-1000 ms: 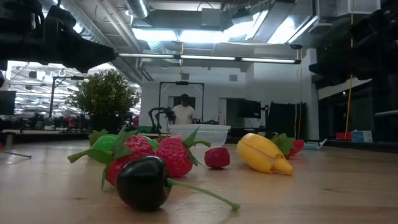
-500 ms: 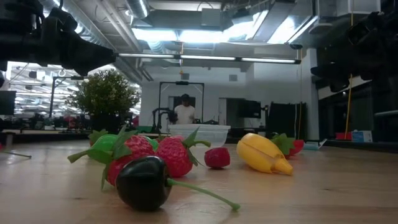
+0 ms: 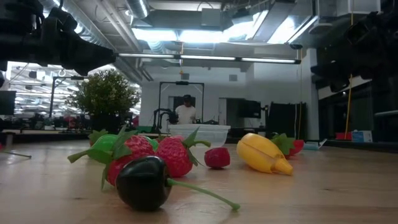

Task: Pick and placing Produce into tupperware
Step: Put the red chili pepper into the transparent container

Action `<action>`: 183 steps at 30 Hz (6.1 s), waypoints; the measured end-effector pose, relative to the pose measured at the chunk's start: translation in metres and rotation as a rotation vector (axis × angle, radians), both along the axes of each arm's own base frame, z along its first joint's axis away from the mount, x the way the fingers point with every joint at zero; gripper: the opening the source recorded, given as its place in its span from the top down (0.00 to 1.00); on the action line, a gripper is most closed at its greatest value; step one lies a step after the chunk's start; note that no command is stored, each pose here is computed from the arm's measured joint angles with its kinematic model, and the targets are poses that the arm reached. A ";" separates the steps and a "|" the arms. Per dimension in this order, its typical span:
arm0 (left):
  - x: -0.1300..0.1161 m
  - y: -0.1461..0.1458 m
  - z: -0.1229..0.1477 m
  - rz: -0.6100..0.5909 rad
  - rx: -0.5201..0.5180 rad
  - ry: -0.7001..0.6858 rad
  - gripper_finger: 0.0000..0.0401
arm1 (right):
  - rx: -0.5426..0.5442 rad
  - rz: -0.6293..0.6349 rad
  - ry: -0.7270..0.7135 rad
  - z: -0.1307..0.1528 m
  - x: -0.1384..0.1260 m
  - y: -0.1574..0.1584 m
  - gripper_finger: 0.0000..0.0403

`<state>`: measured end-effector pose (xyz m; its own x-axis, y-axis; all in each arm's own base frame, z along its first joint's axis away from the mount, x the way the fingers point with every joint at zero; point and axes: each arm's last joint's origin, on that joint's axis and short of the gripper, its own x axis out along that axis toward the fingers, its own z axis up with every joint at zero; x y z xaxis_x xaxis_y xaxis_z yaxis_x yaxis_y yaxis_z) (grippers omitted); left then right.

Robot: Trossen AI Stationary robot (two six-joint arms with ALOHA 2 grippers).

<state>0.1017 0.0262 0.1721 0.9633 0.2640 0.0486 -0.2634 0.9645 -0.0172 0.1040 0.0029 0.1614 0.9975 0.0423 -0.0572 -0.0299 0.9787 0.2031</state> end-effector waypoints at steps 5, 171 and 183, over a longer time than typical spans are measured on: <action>0.000 0.000 0.000 0.000 0.001 -0.001 0.56 | -0.002 -0.031 -0.035 0.003 0.000 -0.001 0.42; 0.109 -0.049 0.004 -0.026 0.143 0.920 0.56 | -0.207 0.051 1.386 -0.017 0.212 0.000 0.80; 0.108 -0.048 0.005 0.026 0.168 0.917 0.56 | -0.200 0.035 1.365 0.027 0.226 -0.021 0.80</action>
